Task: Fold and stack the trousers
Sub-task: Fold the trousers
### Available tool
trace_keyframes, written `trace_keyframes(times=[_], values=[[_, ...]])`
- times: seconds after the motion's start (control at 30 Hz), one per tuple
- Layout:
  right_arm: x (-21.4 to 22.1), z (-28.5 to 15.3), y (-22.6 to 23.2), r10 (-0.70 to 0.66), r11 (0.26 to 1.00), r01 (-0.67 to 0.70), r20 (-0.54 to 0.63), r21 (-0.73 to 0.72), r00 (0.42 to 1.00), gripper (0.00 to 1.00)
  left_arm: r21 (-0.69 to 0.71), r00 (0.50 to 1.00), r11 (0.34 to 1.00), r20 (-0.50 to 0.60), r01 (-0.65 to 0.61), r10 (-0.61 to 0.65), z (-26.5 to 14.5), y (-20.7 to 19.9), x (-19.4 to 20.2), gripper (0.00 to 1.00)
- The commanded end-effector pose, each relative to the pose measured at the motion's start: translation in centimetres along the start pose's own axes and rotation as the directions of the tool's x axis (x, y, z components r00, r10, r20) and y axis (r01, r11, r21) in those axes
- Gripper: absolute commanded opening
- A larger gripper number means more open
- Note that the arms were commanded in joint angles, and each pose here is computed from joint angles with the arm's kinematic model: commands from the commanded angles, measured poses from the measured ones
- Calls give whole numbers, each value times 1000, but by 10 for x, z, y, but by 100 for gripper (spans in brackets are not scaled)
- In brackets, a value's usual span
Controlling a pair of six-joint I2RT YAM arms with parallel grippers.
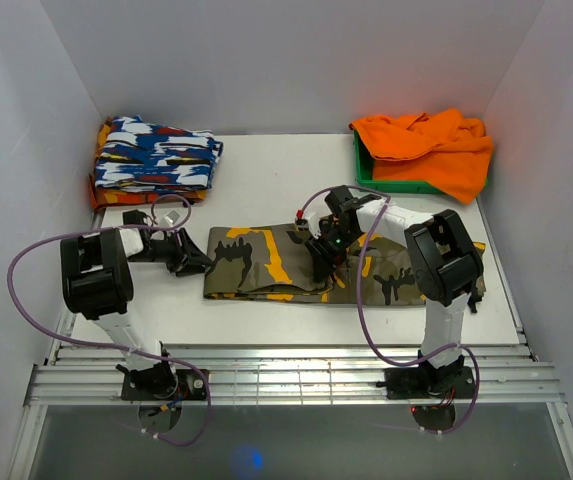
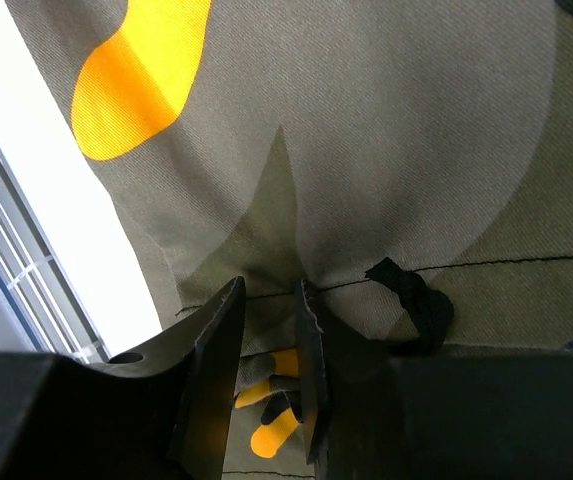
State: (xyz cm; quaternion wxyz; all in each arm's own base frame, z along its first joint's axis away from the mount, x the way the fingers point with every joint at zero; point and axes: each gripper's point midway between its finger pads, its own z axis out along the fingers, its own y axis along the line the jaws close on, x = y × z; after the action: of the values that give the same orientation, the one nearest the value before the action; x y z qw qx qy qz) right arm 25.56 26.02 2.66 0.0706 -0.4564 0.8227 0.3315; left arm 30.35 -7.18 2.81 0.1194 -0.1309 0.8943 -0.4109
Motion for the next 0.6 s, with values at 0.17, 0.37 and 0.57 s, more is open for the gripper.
trace_keyframes(times=[0.17, 0.37, 0.57], values=[[39, 12, -18, 9, 995, 4, -132, 97, 991, 35, 86, 997, 994, 42, -64, 61, 9, -4, -8, 28], [12, -26, -28, 17, 987, -14, -21, 160, 1000, 70, 122, 991, 988, 108, -92, 79, -17, -19, -21, 0], [6, -103, -54, 72, 976, -99, 140, 194, 988, 82, 107, 978, 989, 193, -99, 77, -72, -26, -41, 0]])
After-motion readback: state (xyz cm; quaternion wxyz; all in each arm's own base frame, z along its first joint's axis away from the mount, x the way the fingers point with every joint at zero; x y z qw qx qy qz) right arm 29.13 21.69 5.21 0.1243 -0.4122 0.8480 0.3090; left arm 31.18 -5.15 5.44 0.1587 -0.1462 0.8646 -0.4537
